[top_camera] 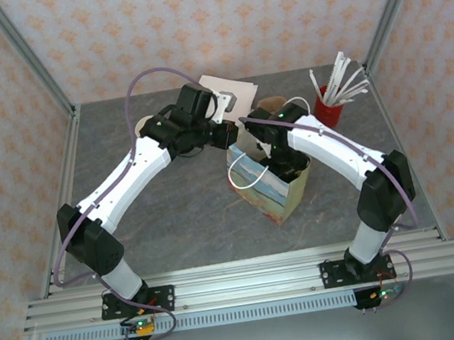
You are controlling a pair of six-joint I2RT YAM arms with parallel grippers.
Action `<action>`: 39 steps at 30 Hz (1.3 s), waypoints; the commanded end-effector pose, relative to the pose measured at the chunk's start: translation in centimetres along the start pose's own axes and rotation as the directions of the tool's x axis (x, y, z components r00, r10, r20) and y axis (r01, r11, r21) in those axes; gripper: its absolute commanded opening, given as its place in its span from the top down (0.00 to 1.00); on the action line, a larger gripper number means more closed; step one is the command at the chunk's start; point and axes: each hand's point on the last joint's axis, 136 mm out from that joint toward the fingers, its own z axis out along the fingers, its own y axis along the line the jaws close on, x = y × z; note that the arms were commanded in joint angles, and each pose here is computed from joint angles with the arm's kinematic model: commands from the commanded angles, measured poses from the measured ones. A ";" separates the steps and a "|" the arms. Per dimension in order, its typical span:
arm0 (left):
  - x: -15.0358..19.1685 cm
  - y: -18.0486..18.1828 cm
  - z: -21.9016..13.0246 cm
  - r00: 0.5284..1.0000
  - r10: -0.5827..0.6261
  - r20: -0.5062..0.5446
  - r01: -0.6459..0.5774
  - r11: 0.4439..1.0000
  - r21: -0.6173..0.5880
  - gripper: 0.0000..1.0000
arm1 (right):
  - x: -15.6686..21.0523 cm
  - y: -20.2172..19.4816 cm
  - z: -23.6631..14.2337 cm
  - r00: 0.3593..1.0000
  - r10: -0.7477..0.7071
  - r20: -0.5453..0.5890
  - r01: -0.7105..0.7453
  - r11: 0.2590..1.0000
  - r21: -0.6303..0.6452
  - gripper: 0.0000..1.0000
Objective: Pack the takeout coffee
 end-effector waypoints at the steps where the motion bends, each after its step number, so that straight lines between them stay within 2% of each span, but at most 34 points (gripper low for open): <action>1: 0.5 0.5 -0.2 1.000 -0.003 -0.013 0.003 1.000 -0.013 0.92 | 0.2 -0.3 -1.8 0.999 -0.007 0.033 0.006 1.000 0.016 0.28; 18: 0.5 0.5 -0.4 1.000 0.003 -0.017 -0.004 1.000 -0.014 0.92 | -0.1 -0.4 -5.5 0.994 0.014 0.112 -0.014 1.000 -0.007 0.26; 39: 0.5 0.6 -0.5 1.000 0.005 -0.015 -0.005 1.000 -0.023 0.92 | -0.4 -0.1 -12.9 0.950 0.067 0.305 -0.038 0.994 -0.100 0.25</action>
